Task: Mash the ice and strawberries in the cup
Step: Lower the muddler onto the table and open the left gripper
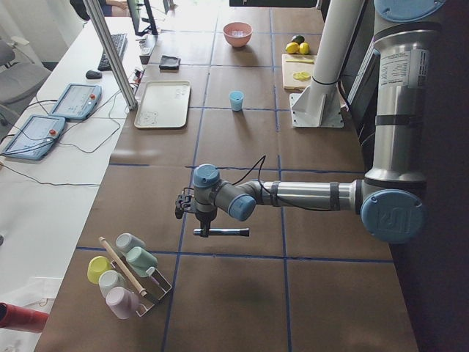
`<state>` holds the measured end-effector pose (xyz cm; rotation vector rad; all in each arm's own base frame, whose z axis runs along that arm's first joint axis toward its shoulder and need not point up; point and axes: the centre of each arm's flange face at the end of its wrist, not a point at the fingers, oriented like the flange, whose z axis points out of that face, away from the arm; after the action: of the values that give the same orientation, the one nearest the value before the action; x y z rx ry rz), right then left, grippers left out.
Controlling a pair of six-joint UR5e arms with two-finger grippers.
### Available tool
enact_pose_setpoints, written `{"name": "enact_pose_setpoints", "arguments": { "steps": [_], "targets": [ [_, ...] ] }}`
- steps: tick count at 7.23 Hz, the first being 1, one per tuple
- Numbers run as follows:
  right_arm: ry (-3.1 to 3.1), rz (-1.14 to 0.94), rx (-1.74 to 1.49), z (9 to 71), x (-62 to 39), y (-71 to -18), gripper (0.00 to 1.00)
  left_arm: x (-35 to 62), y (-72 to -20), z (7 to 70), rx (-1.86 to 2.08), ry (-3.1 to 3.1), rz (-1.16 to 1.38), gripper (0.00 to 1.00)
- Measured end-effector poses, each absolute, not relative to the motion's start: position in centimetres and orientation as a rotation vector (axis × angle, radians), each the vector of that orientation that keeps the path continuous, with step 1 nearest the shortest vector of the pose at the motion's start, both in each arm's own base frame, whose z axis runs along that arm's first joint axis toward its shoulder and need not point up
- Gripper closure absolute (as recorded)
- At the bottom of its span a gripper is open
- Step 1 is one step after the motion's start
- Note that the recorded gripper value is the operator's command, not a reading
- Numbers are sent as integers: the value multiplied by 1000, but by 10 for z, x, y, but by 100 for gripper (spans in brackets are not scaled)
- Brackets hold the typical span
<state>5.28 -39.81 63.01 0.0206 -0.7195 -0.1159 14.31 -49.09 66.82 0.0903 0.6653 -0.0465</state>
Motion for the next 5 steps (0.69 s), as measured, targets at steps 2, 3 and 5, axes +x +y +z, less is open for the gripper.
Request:
{"name": "enact_pose_setpoints", "arguments": {
  "steps": [2,3,5],
  "targets": [
    [-719,-116,22,630,53,-398,1,163,-483,679,80,669,-21,42],
    [-719,-116,22,629,53,-399,1,169,-482,682,75,668,-13,0],
    [-719,-116,24,628,53,-400,0,174,-483,681,76,670,-2,0]
  ]
}}
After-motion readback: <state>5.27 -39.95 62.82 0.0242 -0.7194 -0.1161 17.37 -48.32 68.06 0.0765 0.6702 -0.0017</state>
